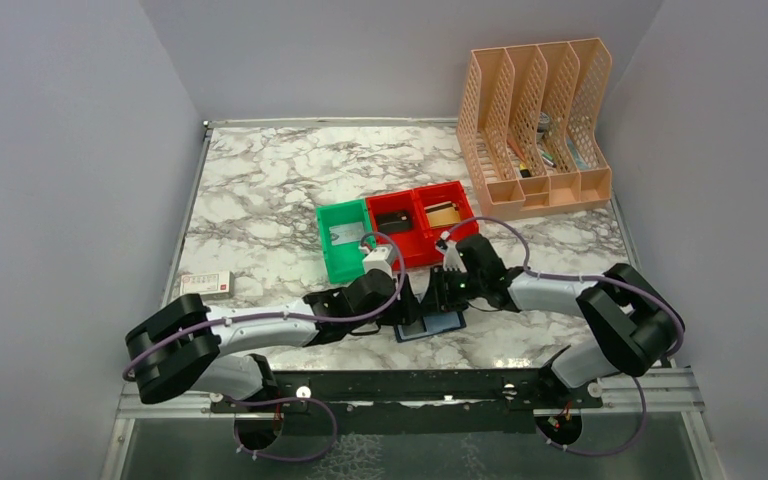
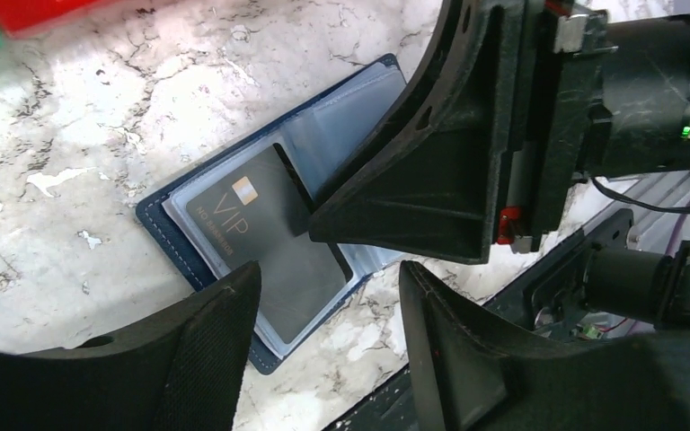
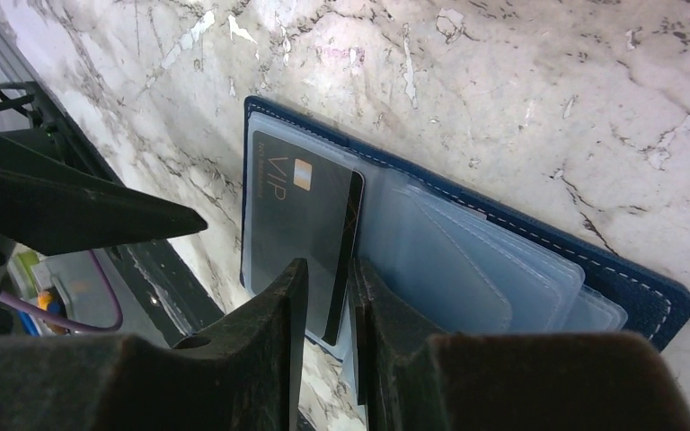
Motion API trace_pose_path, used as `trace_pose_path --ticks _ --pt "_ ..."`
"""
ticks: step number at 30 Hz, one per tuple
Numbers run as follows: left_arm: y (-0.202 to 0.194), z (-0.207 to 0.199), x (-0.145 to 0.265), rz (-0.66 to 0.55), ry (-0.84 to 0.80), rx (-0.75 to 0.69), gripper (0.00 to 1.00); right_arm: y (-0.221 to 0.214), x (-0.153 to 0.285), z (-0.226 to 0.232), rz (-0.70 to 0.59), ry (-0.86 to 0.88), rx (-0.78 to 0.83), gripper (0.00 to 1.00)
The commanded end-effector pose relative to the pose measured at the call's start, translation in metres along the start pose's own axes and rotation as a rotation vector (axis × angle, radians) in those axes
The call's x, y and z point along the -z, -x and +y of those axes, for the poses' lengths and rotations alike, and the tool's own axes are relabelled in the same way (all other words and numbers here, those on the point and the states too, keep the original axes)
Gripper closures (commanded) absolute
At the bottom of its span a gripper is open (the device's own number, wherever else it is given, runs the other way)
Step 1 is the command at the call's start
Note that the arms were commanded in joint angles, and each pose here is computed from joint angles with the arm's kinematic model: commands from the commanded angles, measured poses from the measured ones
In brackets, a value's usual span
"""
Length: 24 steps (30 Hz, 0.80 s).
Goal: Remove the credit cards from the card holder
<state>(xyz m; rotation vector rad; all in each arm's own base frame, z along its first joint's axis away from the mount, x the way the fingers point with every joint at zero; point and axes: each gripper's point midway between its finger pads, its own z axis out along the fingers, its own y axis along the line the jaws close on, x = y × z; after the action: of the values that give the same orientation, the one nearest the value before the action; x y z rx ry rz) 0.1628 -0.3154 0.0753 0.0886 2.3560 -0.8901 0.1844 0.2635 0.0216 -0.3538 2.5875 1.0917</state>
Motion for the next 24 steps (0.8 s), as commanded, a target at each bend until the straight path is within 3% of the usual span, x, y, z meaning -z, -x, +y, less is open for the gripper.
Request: trace_pose_path --ticks 1,10,19,24 --pt "-0.001 -0.006 -0.008 0.018 -0.004 -0.017 0.41 -0.009 0.001 -0.030 -0.025 -0.137 -0.032 0.76" --pt "-0.016 0.011 -0.022 0.065 0.072 -0.021 0.49 -0.010 0.012 -0.024 -0.051 -0.128 -0.040 0.76" --pt "-0.021 0.015 -0.032 0.104 0.117 -0.036 0.69 -0.008 0.023 -0.012 -0.061 -0.102 -0.036 0.76" --pt "-0.019 0.016 -0.030 0.096 0.140 -0.038 0.65 -0.009 0.025 -0.015 -0.051 -0.125 -0.030 0.75"
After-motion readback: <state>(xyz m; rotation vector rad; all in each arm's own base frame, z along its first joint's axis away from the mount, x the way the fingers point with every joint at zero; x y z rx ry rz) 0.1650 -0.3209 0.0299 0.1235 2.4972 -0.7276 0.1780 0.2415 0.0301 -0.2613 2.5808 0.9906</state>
